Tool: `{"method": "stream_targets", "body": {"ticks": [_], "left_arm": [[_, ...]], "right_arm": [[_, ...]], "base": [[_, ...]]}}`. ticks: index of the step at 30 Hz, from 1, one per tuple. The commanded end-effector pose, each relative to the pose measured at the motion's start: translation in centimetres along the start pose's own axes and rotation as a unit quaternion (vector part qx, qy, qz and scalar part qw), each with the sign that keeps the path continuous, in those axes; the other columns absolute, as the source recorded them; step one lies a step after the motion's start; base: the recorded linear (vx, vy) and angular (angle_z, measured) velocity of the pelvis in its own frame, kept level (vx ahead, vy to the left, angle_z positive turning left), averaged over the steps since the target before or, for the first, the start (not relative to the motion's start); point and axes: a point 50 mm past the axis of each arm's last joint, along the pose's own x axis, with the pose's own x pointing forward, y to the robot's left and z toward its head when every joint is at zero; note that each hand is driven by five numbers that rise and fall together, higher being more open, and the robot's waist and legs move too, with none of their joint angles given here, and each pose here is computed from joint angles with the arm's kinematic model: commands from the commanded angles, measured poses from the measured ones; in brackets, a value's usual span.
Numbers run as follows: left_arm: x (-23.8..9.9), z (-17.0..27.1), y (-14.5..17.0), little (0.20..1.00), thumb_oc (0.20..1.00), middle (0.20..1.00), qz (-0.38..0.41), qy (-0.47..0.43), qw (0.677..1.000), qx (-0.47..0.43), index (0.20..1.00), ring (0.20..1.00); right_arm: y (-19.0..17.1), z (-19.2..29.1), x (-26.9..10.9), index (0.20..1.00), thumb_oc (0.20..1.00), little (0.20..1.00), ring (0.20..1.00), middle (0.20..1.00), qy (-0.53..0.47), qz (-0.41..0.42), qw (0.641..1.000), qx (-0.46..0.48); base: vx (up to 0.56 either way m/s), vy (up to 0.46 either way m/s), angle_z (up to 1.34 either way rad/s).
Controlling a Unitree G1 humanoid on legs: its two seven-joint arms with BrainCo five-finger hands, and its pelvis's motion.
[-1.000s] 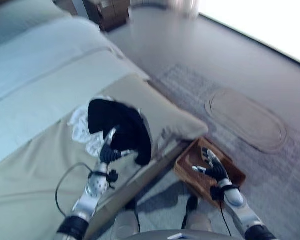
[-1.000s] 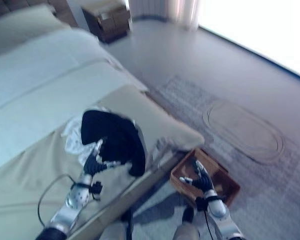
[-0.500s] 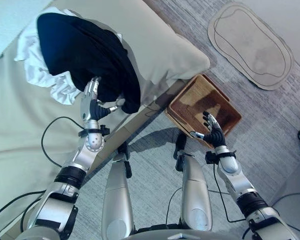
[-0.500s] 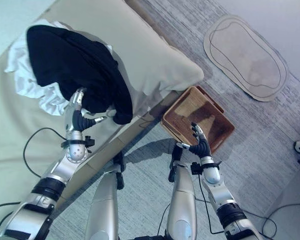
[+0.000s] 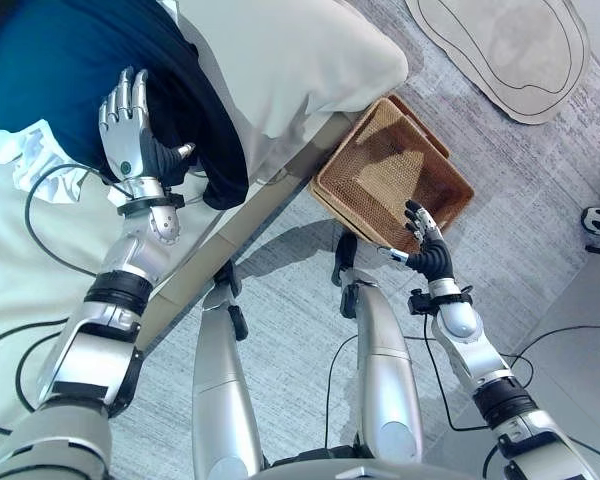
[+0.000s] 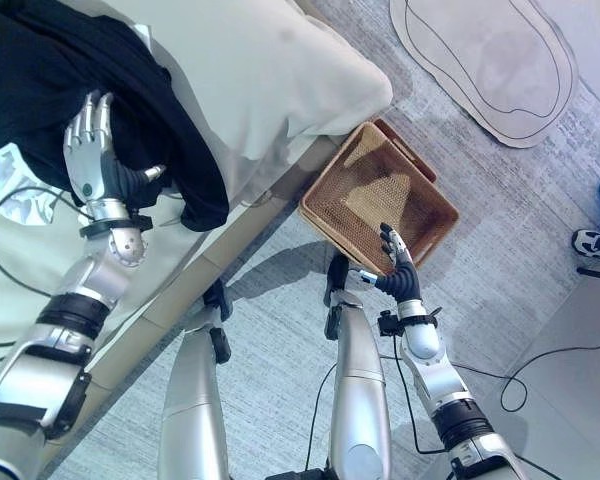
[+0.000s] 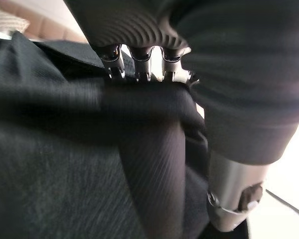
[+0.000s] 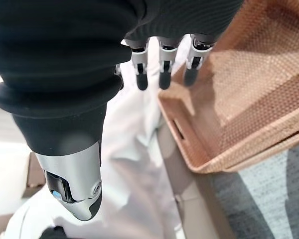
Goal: Pick up clothes into the bucket
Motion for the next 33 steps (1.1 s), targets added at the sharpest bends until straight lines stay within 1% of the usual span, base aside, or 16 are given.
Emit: {"method": "stream_targets", "body": {"ticks": [1, 6, 9, 10, 11, 13, 17, 25, 33], "left_arm": [[0.7, -2.0, 0.9, 1.0, 1.0, 1.0, 0.013, 0.005, 0.998, 0.063, 1.0, 1.0], [1.1, -3.3, 0.2, 1.0, 1.0, 1.0, -0.039, 0.037, 0.994, 0.096, 1.0, 1.0], [0.5, -4.6, -0.7, 1.0, 1.0, 1.0, -0.102, 0.075, 0.985, 0.116, 1.0, 1.0], [0.9, -4.6, -0.6, 0.925, 0.925, 0.925, -0.103, 0.077, 0.985, 0.117, 0.925, 0.925], [0.9, -4.6, -0.6, 0.925, 0.925, 0.925, -0.103, 0.077, 0.985, 0.117, 0.925, 0.925], [1.2, -5.0, -0.7, 0.2, 0.2, 0.2, -0.134, 0.096, 0.979, 0.119, 0.2, 0.2], [1.0, -5.6, -0.7, 0.2, 0.2, 0.2, -0.154, 0.107, 0.975, 0.121, 0.2, 0.2], [-0.7, -5.5, -1.8, 0.2, 0.2, 0.2, -0.174, 0.106, 0.974, 0.097, 0.2, 0.2], [-4.0, -5.0, -3.7, 0.2, 0.2, 0.2, -0.206, 0.117, 0.97, 0.052, 0.2, 0.2]], "right_arm": [[-0.5, 0.6, -1.2, 1.0, 1.0, 1.0, 1.0, 1.0, -0.032, 0.002, 0.999, 0.014], [-0.5, 1.3, -0.6, 1.0, 1.0, 1.0, 1.0, 1.0, -0.045, 0.008, 0.999, 0.014], [-0.5, 1.6, -0.3, 1.0, 1.0, 1.0, 1.0, 1.0, -0.048, 0.012, 0.999, 0.013], [-0.5, 1.6, -0.2, 1.0, 1.0, 1.0, 1.0, 1.0, -0.048, 0.012, 0.999, 0.013], [-0.5, 1.6, -0.2, 1.0, 1.0, 1.0, 1.0, 1.0, -0.048, 0.012, 0.999, 0.013], [-0.4, 1.7, -0.1, 1.0, 1.0, 1.0, 1.0, 1.0, -0.048, 0.018, 0.999, 0.013], [-0.3, 1.4, -0.3, 1.0, 1.0, 1.0, 1.0, 1.0, -0.039, 0.028, 0.999, 0.014], [-0.3, 0.9, -0.7, 1.0, 1.0, 1.0, 1.0, 1.0, -0.028, 0.033, 0.999, 0.011], [0.4, 0.1, -0.6, 1.0, 1.0, 1.0, 1.0, 1.0, -0.01, 0.041, 0.999, 0.004]], "base": [[0.0, 0.0, 0.0], [0.0, 0.004, -0.01], [0.0, 0.015, -0.03], [0.0, 0.0, 0.0], [0.0, 0.0, 0.0], [0.0, 0.0, 0.0], [0.0, 0.001, -0.01], [0.0, 0.0, 0.0], [-0.02, 0.002, 0.01]]}}
